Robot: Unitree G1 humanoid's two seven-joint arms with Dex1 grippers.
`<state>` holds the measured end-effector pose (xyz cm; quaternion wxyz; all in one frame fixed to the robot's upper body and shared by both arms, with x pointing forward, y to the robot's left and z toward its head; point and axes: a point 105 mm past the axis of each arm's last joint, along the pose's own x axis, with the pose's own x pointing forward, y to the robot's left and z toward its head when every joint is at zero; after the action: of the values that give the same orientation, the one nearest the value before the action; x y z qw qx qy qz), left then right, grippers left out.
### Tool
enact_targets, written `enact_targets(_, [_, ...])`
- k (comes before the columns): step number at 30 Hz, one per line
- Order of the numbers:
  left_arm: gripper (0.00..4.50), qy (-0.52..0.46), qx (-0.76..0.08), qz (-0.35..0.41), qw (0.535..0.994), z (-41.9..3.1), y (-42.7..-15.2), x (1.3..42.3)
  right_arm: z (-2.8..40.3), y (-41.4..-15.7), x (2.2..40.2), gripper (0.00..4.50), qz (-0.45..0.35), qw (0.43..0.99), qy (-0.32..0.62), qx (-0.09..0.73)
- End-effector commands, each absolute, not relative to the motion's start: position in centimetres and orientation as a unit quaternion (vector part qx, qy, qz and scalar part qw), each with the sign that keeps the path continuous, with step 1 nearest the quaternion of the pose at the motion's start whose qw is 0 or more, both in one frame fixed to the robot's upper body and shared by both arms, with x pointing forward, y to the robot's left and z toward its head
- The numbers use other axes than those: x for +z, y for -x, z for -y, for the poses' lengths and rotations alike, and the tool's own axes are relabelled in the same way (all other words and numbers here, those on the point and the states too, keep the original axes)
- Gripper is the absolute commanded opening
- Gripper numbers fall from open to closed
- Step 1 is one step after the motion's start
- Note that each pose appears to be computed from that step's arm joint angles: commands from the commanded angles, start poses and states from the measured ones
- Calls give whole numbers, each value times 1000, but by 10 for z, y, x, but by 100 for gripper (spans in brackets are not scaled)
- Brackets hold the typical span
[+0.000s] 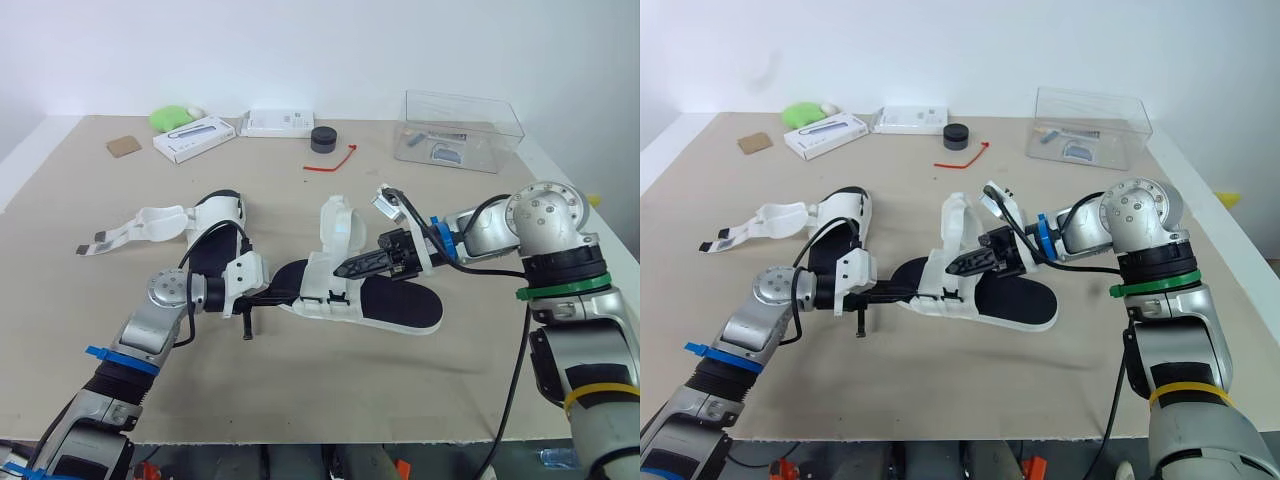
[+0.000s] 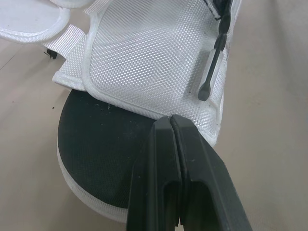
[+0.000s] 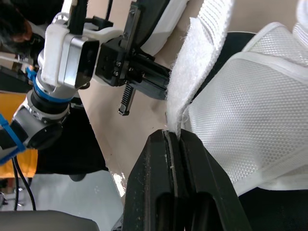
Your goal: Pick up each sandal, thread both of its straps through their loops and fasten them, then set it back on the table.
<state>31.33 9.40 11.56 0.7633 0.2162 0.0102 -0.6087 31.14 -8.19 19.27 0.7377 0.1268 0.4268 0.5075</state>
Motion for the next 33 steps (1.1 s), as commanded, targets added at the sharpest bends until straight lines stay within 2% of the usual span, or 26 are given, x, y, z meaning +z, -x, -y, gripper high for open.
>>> enact_targets(1, [0, -224, -614, -18, 757, -92, -311, 110, 81, -312, 206, 8, -414, 737, -137, 516])
enact_targets(19, [0, -228, -614, -18, 755, -91, -311, 108, 90, -316, 185, 8, -455, 734, -175, 472])
enact_targets(33, [0, -232, -614, -20, 755, -93, -310, 107, 87, -317, 205, 8, -441, 724, -201, 491])
